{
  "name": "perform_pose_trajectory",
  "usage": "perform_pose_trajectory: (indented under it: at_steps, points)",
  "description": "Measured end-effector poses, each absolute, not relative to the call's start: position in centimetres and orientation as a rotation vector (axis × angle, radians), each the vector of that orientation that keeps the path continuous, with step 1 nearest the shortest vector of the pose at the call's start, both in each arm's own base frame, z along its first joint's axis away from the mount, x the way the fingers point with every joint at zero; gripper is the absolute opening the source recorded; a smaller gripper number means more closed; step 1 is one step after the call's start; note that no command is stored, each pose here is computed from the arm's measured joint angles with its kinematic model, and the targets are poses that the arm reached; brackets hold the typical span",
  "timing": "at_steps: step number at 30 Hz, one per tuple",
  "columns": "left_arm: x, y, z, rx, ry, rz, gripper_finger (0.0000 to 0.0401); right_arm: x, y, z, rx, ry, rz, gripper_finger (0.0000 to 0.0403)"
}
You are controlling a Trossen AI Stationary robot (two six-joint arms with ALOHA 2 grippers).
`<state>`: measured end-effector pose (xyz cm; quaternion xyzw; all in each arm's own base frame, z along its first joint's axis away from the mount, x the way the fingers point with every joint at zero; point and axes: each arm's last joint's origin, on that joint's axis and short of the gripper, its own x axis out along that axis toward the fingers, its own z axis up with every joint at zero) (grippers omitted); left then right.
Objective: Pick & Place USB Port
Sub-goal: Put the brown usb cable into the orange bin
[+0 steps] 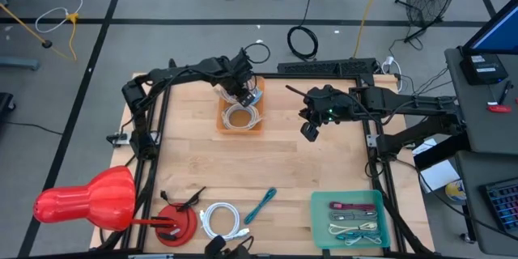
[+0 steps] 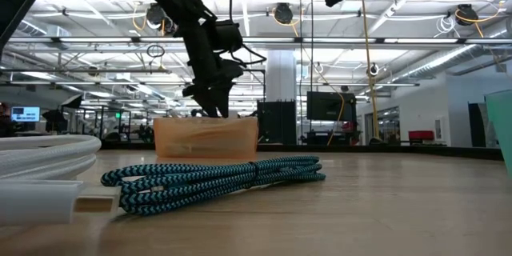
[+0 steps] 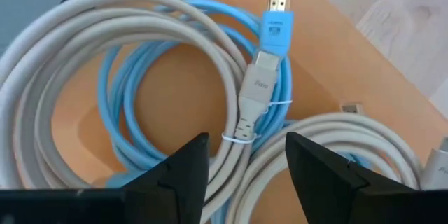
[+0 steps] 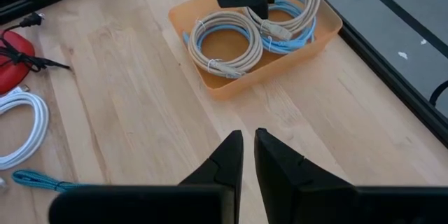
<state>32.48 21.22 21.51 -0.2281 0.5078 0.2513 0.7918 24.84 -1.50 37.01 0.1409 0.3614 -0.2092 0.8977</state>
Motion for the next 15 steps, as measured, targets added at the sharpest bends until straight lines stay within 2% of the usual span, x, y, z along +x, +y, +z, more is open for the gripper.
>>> perform_pose_trajectory:
  at_steps: [15]
  points:
    - [33.0, 21.3, 18.9, -0.512, 1.177, 0.53, 0.0188, 24.8, -1.5, 37.0, 0.304, 0.749, -0.439, 0.0029]
